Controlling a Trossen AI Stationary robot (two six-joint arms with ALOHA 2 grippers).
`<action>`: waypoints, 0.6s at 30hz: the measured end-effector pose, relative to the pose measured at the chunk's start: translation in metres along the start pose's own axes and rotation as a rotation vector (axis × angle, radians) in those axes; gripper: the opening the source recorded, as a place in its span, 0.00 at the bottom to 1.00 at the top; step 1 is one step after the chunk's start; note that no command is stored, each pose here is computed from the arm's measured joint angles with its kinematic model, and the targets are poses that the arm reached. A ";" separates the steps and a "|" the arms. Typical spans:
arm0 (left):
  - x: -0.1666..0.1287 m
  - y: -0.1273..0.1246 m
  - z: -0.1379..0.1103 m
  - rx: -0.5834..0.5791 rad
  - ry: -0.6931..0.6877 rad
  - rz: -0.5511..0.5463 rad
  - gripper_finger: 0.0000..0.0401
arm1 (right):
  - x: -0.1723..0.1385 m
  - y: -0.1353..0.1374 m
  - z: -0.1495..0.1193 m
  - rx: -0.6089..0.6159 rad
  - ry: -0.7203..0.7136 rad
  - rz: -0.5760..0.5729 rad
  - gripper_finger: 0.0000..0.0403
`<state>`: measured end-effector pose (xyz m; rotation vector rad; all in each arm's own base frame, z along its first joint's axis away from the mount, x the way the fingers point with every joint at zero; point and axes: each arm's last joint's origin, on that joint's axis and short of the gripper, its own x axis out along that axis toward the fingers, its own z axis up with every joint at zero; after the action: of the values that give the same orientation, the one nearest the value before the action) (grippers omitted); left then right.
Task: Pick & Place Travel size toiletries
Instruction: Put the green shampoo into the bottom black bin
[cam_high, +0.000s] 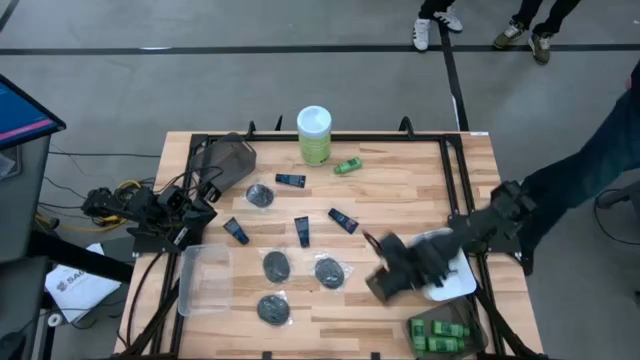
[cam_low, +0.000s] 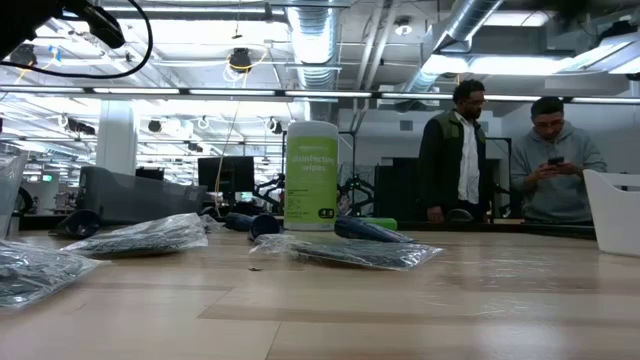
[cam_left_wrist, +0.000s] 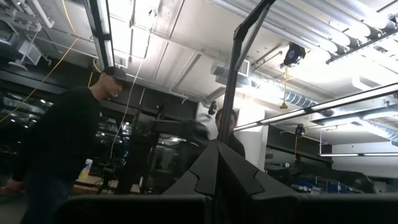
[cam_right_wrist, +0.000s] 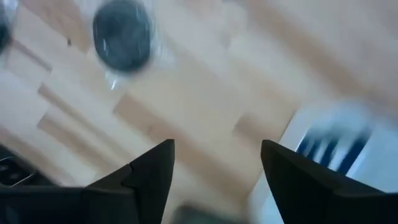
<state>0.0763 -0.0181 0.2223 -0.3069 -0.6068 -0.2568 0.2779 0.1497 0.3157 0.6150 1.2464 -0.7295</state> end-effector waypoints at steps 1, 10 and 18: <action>0.000 0.000 0.000 0.000 0.000 0.000 0.01 | 0.001 -0.006 0.018 -0.050 -0.004 -0.001 0.58; 0.000 0.000 0.000 0.000 0.000 0.000 0.01 | 0.030 -0.073 0.168 -0.275 -0.103 -0.005 0.58; 0.000 0.000 0.000 0.000 0.000 0.000 0.01 | 0.074 -0.146 0.255 0.059 -0.157 -0.053 0.62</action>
<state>0.0763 -0.0181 0.2223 -0.3070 -0.6067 -0.2563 0.3322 -0.1477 0.2958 0.5629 1.1032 -0.8454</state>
